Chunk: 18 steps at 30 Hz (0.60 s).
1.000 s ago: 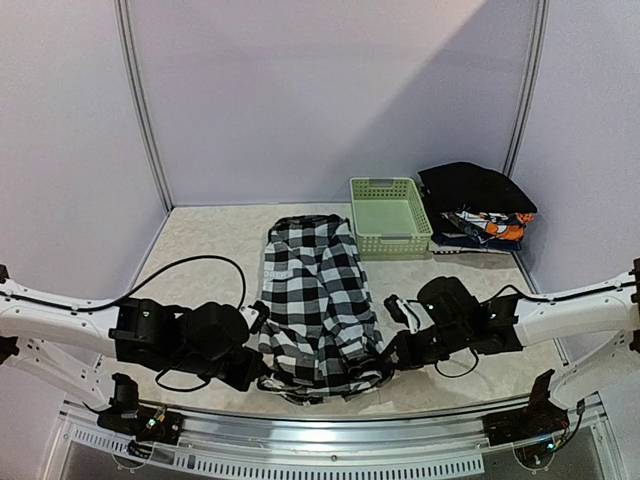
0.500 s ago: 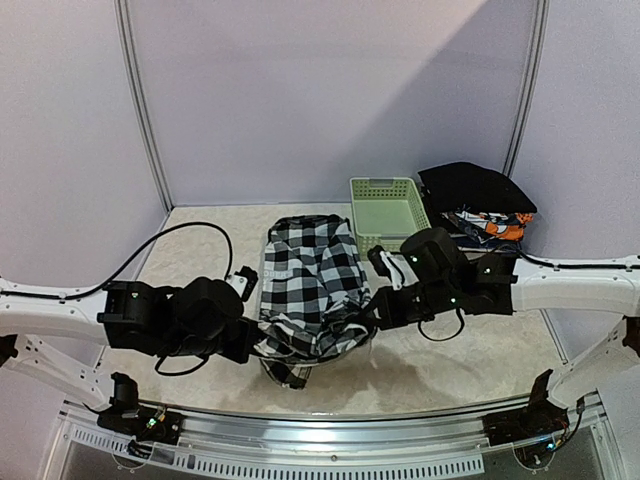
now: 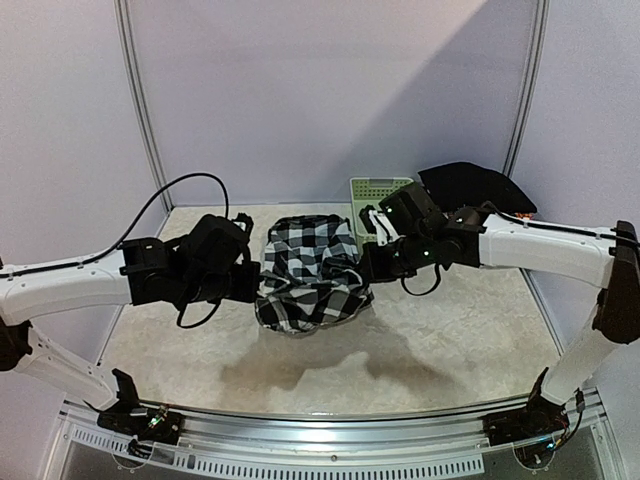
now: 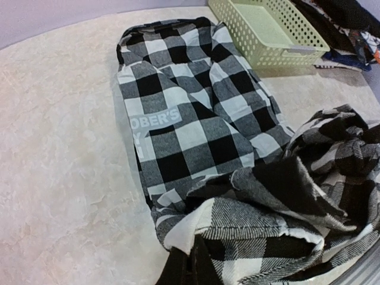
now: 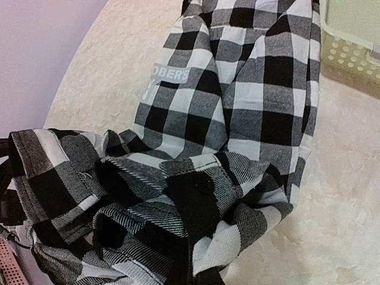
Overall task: Fold and stack the mixed laundry pile
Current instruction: Fold the rectangle-folded shirt at the center of the board.
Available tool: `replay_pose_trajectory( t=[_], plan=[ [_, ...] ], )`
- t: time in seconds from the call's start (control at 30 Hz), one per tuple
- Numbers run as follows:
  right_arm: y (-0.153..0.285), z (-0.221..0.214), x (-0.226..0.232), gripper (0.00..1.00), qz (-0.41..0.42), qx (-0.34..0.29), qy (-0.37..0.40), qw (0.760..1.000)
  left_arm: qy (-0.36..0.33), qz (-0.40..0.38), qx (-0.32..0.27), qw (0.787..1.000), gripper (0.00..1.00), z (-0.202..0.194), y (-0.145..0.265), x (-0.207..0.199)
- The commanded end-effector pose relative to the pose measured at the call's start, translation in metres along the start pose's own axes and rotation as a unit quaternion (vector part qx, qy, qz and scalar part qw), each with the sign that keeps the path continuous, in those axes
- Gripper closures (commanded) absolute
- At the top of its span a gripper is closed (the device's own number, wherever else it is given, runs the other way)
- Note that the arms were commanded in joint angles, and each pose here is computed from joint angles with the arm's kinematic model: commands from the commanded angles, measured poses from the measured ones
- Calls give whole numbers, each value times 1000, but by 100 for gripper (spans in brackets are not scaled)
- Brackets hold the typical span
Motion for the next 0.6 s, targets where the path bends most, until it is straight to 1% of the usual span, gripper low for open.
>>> replay_pose_trajectory(
  t=[0.0, 0.23, 0.33, 0.47, 0.57],
  plan=[
    [-11, 17, -19, 100, -37, 9, 1, 999, -3, 13, -11, 1000, 100, 30, -20, 2],
    [-40, 37, -46, 100, -58, 24, -18, 998, 11, 49, 14, 999, 100, 51, -65, 19],
    [-52, 47, -54, 100, -57, 28, -23, 998, 15, 57, 26, 998, 100, 56, -81, 24],
    [-67, 60, -60, 100, -52, 31, -18, 998, 16, 82, 26, 996, 100, 64, -96, 36],
    [-79, 70, -66, 100, -47, 33, -18, 998, 21, 90, 42, 995, 100, 65, -113, 44]
  ],
)
Point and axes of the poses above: each gripper's point midway between its finger pads, its own y axis back along the fingers, its own x axis along the line the jaws close on, z = x × y, the point moved 4 cm from there along y, back along the fingers, and after that the axes turned 7 degrees about y, right-handed, at the moved point
